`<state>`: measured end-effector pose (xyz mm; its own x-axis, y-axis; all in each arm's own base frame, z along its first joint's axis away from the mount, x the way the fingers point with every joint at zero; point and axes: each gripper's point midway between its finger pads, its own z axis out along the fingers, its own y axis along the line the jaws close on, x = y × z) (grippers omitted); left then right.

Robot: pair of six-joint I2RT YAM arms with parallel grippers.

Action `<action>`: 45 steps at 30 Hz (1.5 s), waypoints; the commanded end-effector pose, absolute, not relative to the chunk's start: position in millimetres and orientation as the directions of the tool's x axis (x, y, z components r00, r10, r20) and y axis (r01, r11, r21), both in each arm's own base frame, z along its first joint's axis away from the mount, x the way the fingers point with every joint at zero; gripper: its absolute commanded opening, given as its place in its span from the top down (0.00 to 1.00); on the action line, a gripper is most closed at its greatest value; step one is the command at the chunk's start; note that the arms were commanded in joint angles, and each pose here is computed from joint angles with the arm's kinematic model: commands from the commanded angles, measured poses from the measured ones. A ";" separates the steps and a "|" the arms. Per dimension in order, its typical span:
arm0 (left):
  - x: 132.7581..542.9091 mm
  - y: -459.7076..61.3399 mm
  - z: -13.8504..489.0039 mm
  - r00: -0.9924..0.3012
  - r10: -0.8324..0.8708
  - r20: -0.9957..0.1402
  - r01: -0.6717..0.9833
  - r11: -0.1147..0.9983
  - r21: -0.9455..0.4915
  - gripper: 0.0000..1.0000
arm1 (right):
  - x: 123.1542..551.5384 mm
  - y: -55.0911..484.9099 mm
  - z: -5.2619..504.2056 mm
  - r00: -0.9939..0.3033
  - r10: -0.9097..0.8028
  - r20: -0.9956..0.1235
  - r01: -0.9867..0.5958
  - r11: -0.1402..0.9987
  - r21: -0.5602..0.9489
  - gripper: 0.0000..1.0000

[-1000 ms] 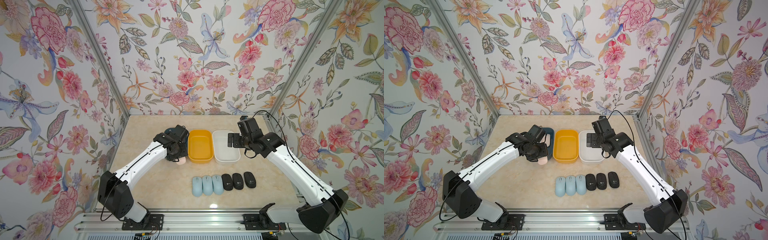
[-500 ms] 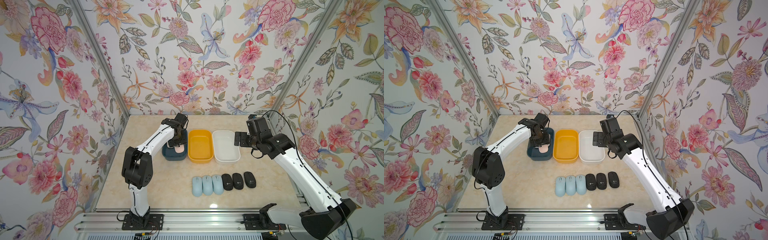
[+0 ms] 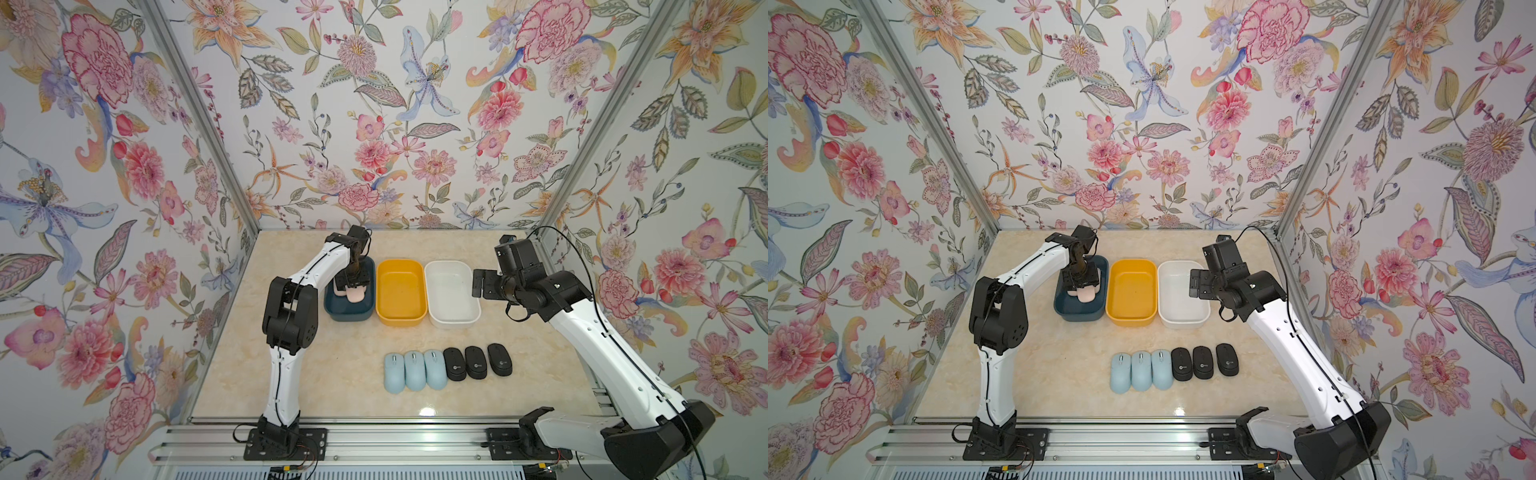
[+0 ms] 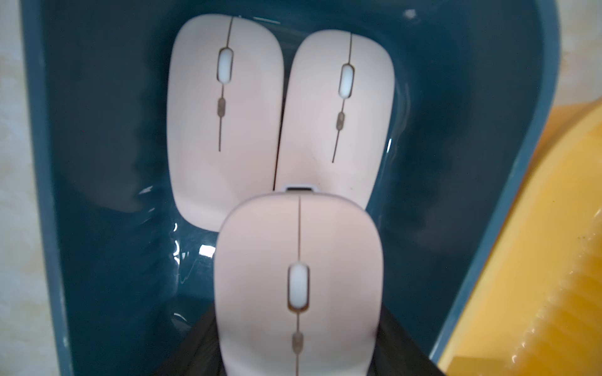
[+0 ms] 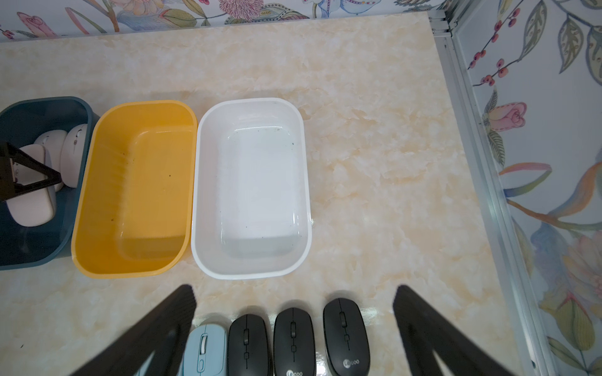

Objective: Place the mice by color into the storage box
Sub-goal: Place the mouse in the storage box.

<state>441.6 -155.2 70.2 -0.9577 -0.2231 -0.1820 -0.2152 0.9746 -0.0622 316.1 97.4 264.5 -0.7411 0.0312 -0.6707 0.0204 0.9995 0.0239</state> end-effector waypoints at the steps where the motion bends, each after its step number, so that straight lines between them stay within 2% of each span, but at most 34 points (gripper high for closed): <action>1: 446.1 -155.3 63.7 -0.966 -0.205 -0.160 -0.197 0.978 -0.066 0.40 | 313.4 93.9 258.8 -0.753 0.032 -0.657 0.027 0.999 0.017 0.01; 14: 440.3 -153.7 38.6 -0.978 -0.180 -0.106 -0.177 0.984 -0.038 0.38 | 318.3 97.3 257.1 -0.756 0.042 -0.654 0.028 0.999 0.032 0.02; 20: 434.9 -149.0 41.8 -0.977 -0.187 -0.107 -0.184 0.982 -0.029 0.24 | 313.5 96.4 256.9 -0.755 0.054 -0.653 0.031 0.998 0.046 0.01; 24: 434.6 -150.2 55.1 -0.975 -0.180 -0.128 -0.175 0.983 -0.046 0.18 | 310.2 96.6 257.9 -0.754 0.063 -0.654 0.031 0.998 0.060 0.01; 36: 425.0 -144.5 143.9 -0.946 -0.174 -0.274 -0.149 0.983 -0.110 0.14 | 306.5 95.9 271.7 -0.734 0.068 -0.675 0.023 0.997 0.076 0.02; 41: 403.5 -141.7 181.2 -0.937 -0.159 -0.310 -0.127 0.985 -0.121 0.15 | 303.4 96.6 274.3 -0.733 0.061 -0.678 0.009 0.997 0.080 0.02; 45: 367.9 -151.5 190.9 -0.938 -0.156 -0.310 -0.124 0.985 -0.120 0.19 | 302.2 95.9 277.5 -0.726 0.055 -0.685 0.003 0.997 0.077 0.02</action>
